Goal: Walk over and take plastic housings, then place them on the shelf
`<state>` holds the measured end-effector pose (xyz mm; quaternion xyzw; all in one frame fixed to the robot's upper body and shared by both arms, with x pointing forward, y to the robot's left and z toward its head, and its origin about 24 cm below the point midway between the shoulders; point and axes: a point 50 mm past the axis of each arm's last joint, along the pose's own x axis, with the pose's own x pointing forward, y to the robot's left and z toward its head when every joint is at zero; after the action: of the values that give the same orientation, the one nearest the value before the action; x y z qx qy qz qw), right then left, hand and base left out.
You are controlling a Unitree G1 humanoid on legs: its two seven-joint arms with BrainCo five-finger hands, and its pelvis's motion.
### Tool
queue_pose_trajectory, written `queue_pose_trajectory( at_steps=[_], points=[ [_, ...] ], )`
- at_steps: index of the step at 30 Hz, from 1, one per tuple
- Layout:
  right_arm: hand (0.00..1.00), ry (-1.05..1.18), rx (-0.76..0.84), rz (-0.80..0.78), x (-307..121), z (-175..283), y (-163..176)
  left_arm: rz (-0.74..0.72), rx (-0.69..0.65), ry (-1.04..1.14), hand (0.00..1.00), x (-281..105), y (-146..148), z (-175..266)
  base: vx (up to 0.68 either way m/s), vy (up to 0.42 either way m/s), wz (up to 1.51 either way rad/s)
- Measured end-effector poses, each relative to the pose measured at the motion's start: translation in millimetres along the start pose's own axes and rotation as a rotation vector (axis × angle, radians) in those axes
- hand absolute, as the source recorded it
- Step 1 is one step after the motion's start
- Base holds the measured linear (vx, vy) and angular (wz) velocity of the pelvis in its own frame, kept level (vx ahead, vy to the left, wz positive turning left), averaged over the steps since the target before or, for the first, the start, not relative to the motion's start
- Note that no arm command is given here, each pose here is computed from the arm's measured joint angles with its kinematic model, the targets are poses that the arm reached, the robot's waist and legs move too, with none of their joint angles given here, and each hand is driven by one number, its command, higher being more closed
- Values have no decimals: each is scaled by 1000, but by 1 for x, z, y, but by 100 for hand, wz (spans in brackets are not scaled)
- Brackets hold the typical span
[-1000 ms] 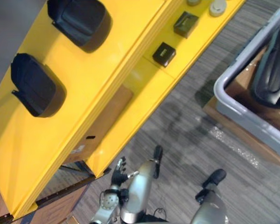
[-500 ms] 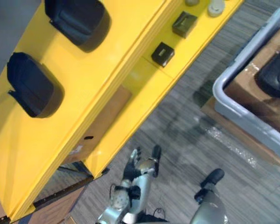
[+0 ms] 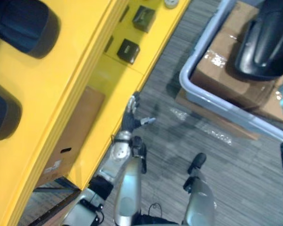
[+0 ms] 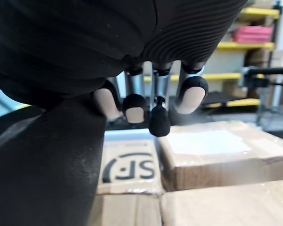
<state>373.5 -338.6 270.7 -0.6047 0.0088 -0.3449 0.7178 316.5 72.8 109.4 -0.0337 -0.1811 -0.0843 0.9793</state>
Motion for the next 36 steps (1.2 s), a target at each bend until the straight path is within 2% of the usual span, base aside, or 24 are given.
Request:
queue_pose_trajectory(
  at_steps=[8, 14, 19, 26, 31, 36],
  points=[
    [100, -157, 40, -125, -10, 44, 9, 26, 92, 4, 0, 31, 8, 11, -42, -19, -17],
    [100, -355, 111, -279, -21, 82, -6, 134, 41, 52, 0, 49, 25, 17, -20, -12, -10],
    [100, -527, 181, -389, -36, 116, -22, 188, -106, 97, 0, 61, 35, 24, -16, -31, -4],
    [100, -650, 244, -463, -53, 124, -29, 112, -325, 151, 0, 70, 36, 28, -6, -8, -10],
    [100, -694, 244, -419, -68, 125, -8, 57, -446, 149, 0, 74, 38, 33, 2, 3, -6],
    [100, -709, 251, -352, -83, 122, 17, 34, -446, 152, 0, 76, 35, 35, 8, 1, 1]
  ],
)
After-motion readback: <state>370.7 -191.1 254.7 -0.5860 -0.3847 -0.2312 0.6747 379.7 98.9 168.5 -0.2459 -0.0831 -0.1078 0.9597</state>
